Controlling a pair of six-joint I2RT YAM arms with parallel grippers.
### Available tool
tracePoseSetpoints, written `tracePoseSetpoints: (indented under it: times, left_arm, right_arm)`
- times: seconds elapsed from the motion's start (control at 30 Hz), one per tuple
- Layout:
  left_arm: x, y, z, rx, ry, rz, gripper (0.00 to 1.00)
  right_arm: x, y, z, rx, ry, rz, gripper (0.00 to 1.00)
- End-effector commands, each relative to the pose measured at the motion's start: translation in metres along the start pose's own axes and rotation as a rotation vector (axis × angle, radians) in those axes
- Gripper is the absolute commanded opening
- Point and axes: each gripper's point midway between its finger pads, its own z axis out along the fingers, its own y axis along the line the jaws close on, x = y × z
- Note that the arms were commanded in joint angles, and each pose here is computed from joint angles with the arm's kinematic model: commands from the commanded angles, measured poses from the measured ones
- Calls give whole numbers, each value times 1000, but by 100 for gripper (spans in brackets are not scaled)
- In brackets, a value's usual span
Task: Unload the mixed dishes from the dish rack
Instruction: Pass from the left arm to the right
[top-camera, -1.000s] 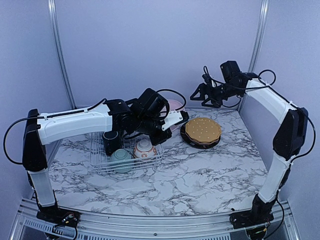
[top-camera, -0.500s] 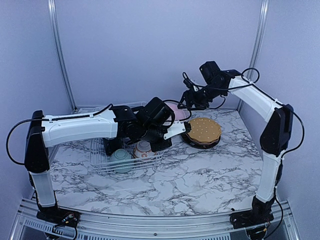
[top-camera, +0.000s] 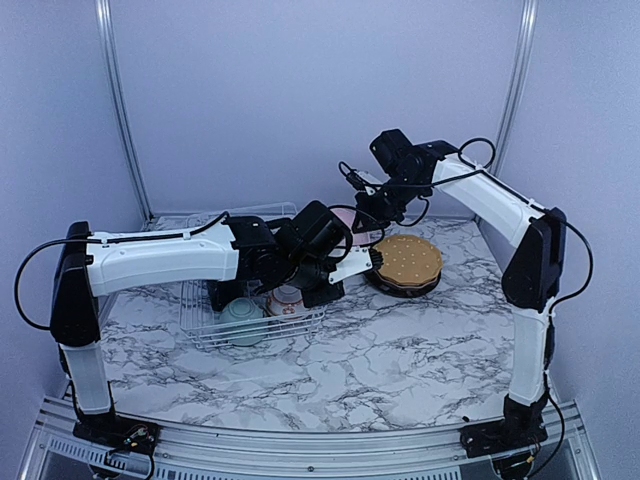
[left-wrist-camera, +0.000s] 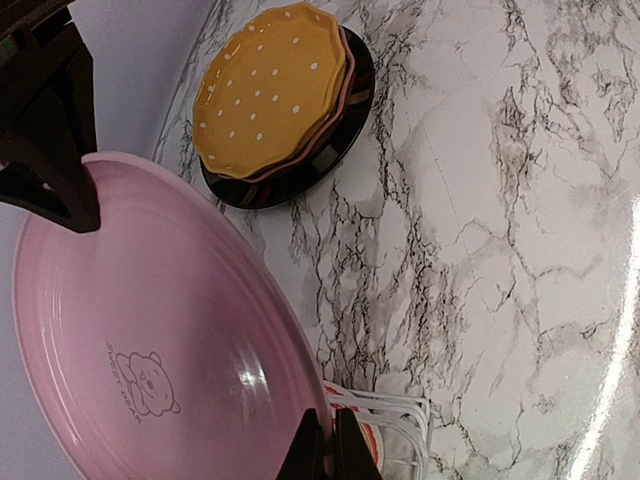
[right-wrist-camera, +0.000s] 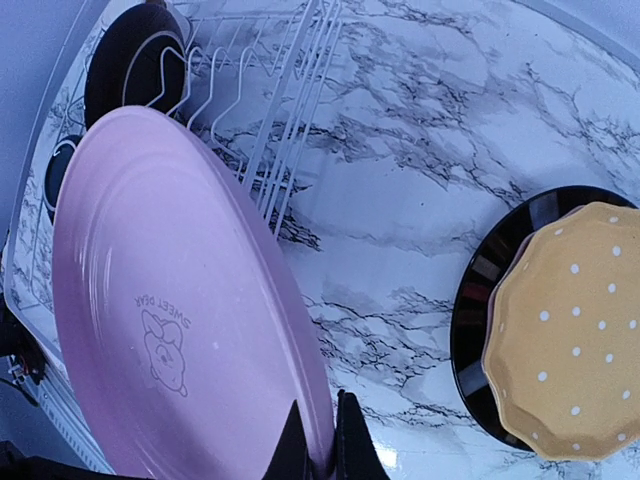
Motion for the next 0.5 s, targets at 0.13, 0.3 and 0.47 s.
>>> tracePoseSetpoints:
  times: [0.13, 0.3, 0.47]
  left_arm:
    - [4, 15, 0, -102, 33, 15, 27]
    - [-1, 22, -8, -122, 11, -10, 56]
    - [-14, 32, -20, -130, -43, -64, 79]
  right_arm:
    - [-5, -11, -10, 85, -17, -30, 0]
    - [-9, -18, -13, 73, -34, -5, 0]
    - [-14, -40, -22, 61, -59, 54, 0]
